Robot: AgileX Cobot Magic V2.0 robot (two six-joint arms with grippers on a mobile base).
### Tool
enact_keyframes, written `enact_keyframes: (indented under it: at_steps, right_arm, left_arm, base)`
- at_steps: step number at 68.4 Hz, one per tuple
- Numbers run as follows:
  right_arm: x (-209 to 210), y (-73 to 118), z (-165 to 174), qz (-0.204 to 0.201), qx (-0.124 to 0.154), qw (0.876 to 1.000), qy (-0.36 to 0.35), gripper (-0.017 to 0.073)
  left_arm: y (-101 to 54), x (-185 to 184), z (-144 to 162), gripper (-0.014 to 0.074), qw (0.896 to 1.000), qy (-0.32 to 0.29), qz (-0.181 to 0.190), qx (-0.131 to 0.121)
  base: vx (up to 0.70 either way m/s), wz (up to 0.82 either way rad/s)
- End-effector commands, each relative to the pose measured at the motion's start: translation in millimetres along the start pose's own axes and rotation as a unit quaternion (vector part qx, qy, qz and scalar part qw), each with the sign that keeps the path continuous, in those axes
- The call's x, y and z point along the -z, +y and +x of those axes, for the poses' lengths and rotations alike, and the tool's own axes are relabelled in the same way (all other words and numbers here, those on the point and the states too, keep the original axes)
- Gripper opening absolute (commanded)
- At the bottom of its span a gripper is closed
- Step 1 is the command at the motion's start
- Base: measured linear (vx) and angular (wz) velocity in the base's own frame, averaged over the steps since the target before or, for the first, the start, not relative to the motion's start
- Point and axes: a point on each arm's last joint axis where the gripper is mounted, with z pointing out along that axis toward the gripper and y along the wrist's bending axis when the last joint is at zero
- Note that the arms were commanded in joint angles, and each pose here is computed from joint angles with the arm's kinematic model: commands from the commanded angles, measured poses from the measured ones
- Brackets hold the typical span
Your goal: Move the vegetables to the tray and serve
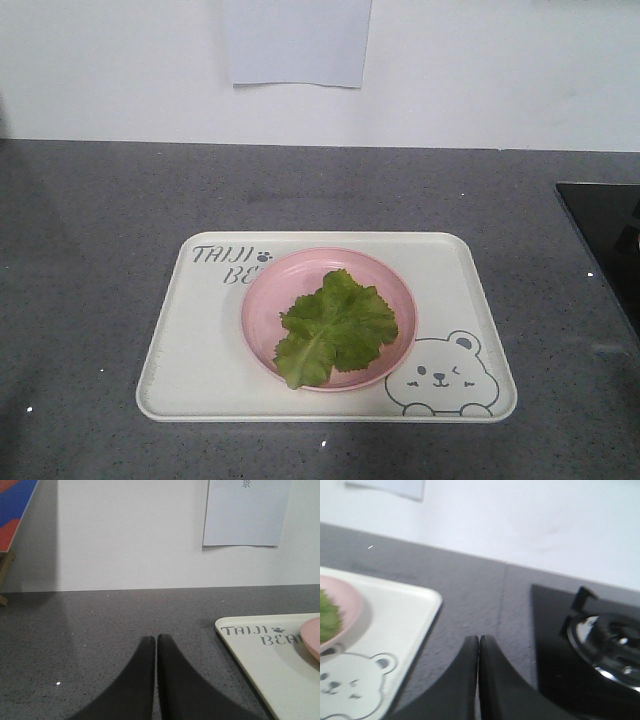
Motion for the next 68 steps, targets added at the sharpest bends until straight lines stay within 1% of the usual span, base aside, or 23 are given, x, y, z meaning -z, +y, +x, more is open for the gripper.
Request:
enact_keyframes:
  at_steps: [1,19,28,30,37,43,58,68]
  right_arm:
    - [6.1,-1.7,1.7,0.028,0.011,0.996,-0.081,-0.0006]
    - [7.8,6.5,46.1,0.024,-0.037,0.995,-0.09,-0.0006]
    - [4.8,10.0,64.1,0.023,-0.046,0.994,-0.095,-0.0006]
    - [4.6,10.1,65.5,0.021,-0.051,0.995,-0.085,-0.0006]
    - [4.8,10.0,64.7,0.022,-0.05,0.994,-0.09,-0.0006]
    - [4.8,10.1,64.6,0.021,-0.058,0.994,-0.09,-0.0006]
    - [4.8,10.1,64.6,0.021,-0.058,0.994,-0.09,-0.0006]
    - [4.9,9.9,63.7,0.022,-0.048,0.994,-0.095,-0.0006]
  left_arm:
    - [-0.2,0.4,1.9,-0.0006,1.0,-0.03,0.003,0.006]
    - [-0.2,0.4,1.9,-0.0006,1.0,-0.03,0.003,0.006]
    - [-0.2,0.4,1.9,-0.0006,1.0,-0.03,0.003,0.006]
    - [-0.2,0.4,1.9,-0.0006,1.0,-0.03,0.003,0.006]
    - [-0.2,0.4,1.9,-0.0006,1.0,-0.03,0.003,0.006]
    - [-0.2,0.4,1.9,-0.0006,1.0,-0.03,0.003,0.006]
    - [-0.2,0.4,1.9,-0.0006,1.0,-0.03,0.003,0.006]
    - [-0.2,0.4,1.9,-0.0006,1.0,-0.03,0.003,0.006]
  base:
    - [0.0,0.0]
    - [0.0,0.0]
    - [0.0,0.0]
    - [0.0,0.0]
    - [0.0,0.0]
    - [0.0,0.0]
    - [0.0,0.0]
    - [0.0,0.0]
